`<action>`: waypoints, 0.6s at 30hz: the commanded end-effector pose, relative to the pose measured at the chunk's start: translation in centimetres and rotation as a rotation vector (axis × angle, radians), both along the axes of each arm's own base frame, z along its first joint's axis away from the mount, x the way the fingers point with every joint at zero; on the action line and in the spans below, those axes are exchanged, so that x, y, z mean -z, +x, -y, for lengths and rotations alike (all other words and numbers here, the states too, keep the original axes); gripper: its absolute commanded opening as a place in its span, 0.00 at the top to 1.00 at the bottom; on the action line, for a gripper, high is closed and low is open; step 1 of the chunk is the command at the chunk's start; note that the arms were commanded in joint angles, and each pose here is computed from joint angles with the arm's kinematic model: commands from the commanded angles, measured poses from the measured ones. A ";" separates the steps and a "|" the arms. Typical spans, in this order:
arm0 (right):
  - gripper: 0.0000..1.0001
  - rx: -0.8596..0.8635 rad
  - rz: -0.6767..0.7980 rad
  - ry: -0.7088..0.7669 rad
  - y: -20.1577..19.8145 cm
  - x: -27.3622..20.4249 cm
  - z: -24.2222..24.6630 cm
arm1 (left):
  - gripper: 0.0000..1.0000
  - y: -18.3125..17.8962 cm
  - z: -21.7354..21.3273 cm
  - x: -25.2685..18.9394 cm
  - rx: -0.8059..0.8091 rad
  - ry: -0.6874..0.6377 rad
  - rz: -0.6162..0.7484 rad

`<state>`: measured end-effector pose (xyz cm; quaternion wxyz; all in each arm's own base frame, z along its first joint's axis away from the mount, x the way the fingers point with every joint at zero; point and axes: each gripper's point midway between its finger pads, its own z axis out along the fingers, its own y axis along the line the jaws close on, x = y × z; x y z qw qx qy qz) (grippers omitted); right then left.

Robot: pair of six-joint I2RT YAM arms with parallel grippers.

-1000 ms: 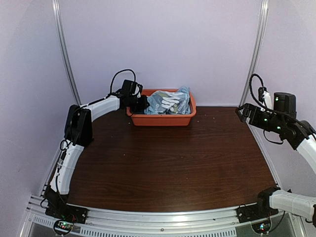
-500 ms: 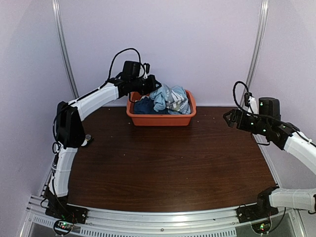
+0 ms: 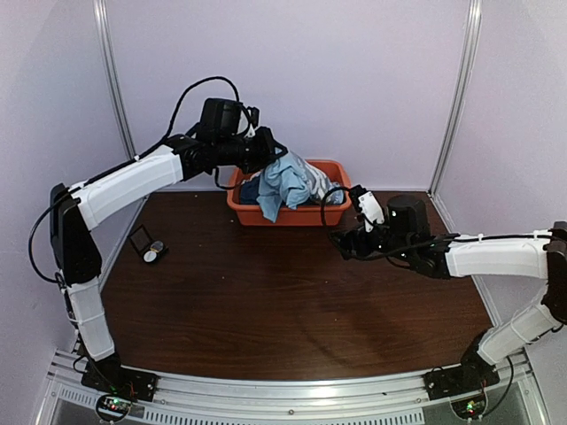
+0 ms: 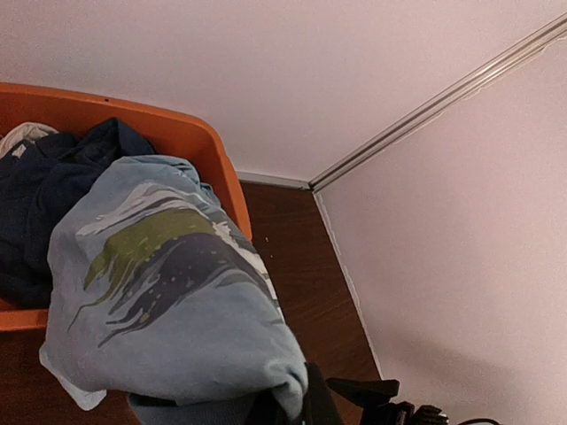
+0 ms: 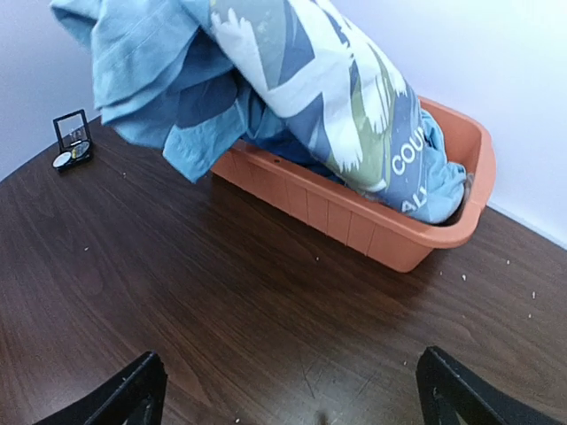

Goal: Pin the brooch onto the clothing
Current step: Pick up the crumpled clothing from the bin, then place the crumpled clothing at the center of the board.

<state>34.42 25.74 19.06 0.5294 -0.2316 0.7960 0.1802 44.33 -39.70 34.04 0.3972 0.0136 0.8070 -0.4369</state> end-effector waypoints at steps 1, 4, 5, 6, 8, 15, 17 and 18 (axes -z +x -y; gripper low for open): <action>0.00 -0.018 0.300 -0.051 2.2 -3.2 -1.5 | 1.00 -3.2 -2.2 -3.0 -0.040 -0.062 0.014; 0.00 -0.023 0.332 -0.106 3.8 -2.2 -2.7 | 1.00 -5.2 -3.4 -3.0 -0.042 -0.077 0.012; 0.00 -0.022 0.335 -0.127 4.4 -1.8 -3.1 | 1.00 -5.9 -3.8 -3.2 -0.041 -0.086 0.016; 0.00 -0.026 0.341 -0.145 4.9 -1.5 -3.5 | 1.00 -6.4 -4.2 -3.0 -0.040 -0.089 0.015; 0.00 -0.020 0.360 -0.155 5.7 -1.2 -4.1 | 1.00 -7.3 -4.9 -2.6 -0.041 -0.095 0.011; 0.09 -0.071 0.408 -0.127 7.8 -1.0 -6.9 | 1.00 -9.0 -6.6 -1.4 -0.051 -0.083 0.003; 0.13 -0.085 0.407 -0.125 8.4 -0.9 -7.7 | 1.00 -9.3 -6.8 -1.4 -0.048 -0.081 0.005; 0.17 -0.099 0.409 -0.121 8.5 -0.7 -8.2 | 1.00 -9.4 -6.9 -1.4 -0.047 -0.080 0.007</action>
